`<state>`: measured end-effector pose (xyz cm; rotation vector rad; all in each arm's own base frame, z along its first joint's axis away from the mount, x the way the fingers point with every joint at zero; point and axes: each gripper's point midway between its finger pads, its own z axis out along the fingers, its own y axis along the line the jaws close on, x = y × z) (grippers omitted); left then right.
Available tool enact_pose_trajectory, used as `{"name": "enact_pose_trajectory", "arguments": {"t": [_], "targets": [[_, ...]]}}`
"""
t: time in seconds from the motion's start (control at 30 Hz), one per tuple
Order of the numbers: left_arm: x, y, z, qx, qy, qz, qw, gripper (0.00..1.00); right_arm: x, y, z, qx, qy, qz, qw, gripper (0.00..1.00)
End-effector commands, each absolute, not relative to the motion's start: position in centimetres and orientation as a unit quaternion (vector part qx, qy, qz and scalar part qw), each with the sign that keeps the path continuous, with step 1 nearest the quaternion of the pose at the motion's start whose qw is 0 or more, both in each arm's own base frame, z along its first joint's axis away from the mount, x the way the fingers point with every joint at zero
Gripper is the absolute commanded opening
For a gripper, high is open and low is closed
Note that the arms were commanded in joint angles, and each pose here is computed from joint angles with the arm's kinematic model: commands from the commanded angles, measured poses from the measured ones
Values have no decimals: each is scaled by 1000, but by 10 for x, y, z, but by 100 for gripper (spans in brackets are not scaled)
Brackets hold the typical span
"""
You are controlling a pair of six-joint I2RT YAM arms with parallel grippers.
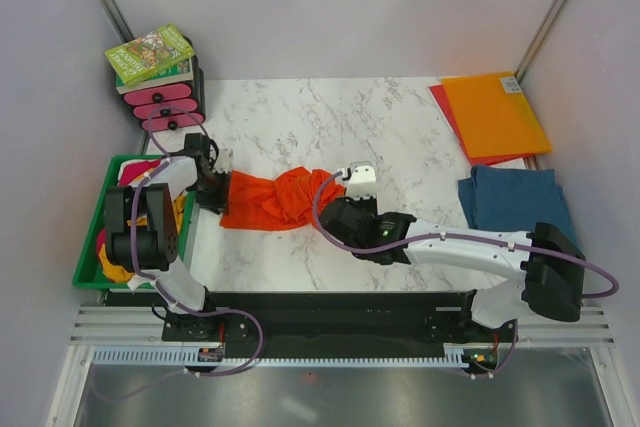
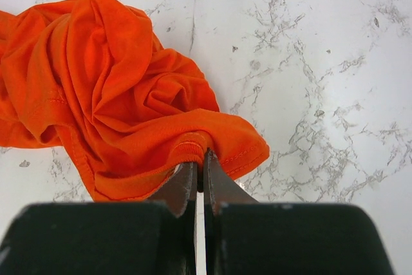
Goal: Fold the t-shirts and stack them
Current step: Flatten the tshirt out
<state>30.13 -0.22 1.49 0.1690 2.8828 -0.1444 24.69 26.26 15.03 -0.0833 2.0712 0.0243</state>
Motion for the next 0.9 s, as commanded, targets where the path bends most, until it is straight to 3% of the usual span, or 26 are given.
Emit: {"name": "enact_pose_trajectory", "arguments": {"t": [0.0,0.03,0.07,0.33,0.4,0.5,0.53,0.57,0.67,0.8,0.87], "targets": [[292,-11,10,83,988,-76,106,24,250,258,157,-21,855,10,518,0],[293,-10,10,83,988,-74,106,5,250,258,157,-19,855,12,518,0],[292,-9,8,83,988,-73,103,2,250,257,156,-19,855,9,518,0],[298,-14,36,106,980,-86,148,2,262,248,174,-7,855,14,518,0],[324,-8,92,99,963,-87,234,2,286,223,201,12,852,-2,524,0],[357,3,213,82,923,-78,369,2,322,179,295,49,812,-27,581,0],[356,6,242,77,918,-75,383,2,330,171,351,76,783,-8,617,0],[368,13,312,73,886,-59,454,2,331,157,380,76,767,-32,636,0],[363,23,405,56,839,-45,539,2,325,139,449,102,729,-19,677,0],[346,26,404,36,836,-49,545,2,318,135,415,92,750,-28,655,0],[341,32,372,21,851,-59,521,2,309,129,399,98,759,-25,643,0]]}}
